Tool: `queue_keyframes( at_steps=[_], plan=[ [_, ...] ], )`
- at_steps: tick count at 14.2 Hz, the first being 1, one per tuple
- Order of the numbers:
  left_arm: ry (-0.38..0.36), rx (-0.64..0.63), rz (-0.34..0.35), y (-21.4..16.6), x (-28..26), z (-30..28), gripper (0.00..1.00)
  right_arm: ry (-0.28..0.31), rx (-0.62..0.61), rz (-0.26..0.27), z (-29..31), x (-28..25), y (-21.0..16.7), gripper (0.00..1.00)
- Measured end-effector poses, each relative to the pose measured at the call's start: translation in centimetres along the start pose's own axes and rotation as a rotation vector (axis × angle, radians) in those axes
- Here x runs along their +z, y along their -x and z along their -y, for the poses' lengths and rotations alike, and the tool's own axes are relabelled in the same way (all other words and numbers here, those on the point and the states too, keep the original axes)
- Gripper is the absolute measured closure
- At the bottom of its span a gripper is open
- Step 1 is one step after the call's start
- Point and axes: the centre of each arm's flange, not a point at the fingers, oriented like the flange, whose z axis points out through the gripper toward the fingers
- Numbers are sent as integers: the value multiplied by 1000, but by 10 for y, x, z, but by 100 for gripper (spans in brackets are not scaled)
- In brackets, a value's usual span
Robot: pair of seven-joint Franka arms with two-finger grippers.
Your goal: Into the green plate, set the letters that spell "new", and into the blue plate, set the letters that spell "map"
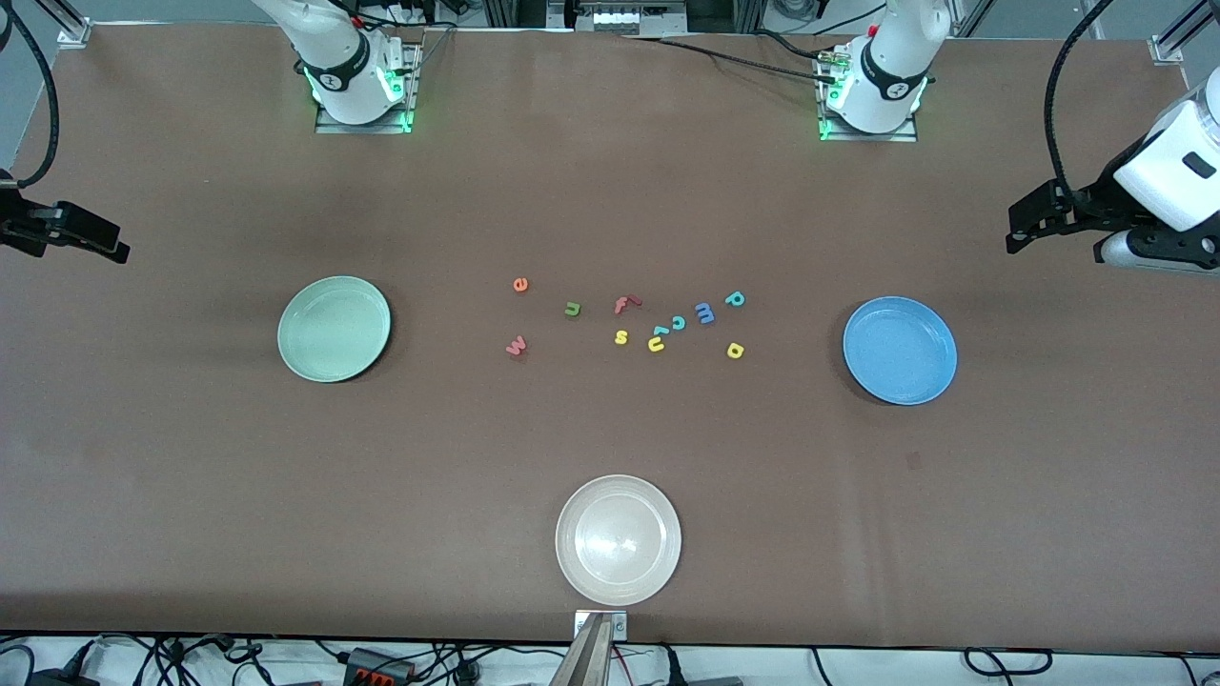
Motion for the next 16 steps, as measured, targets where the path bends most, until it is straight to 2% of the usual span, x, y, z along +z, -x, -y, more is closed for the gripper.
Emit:
queue_keyframes(
  at_steps=[5, 8, 12, 15, 16],
  plan=[
    [0, 0, 0, 0, 0, 0, 0, 0, -1, 5, 1, 2, 0, 0],
    [0, -2, 0, 0, 0, 1, 0, -4, -38, 37, 22, 20, -6, 0],
    [2, 11, 31, 1, 6, -6, 0, 9, -158, 62, 134, 83, -28, 0],
    [12, 43, 116, -14, 46, -22, 0, 14, -186, 23, 232, 156, -27, 0],
    [16, 53, 147, -21, 63, -26, 0, 18, -184, 25, 260, 180, -20, 0]
  ],
)
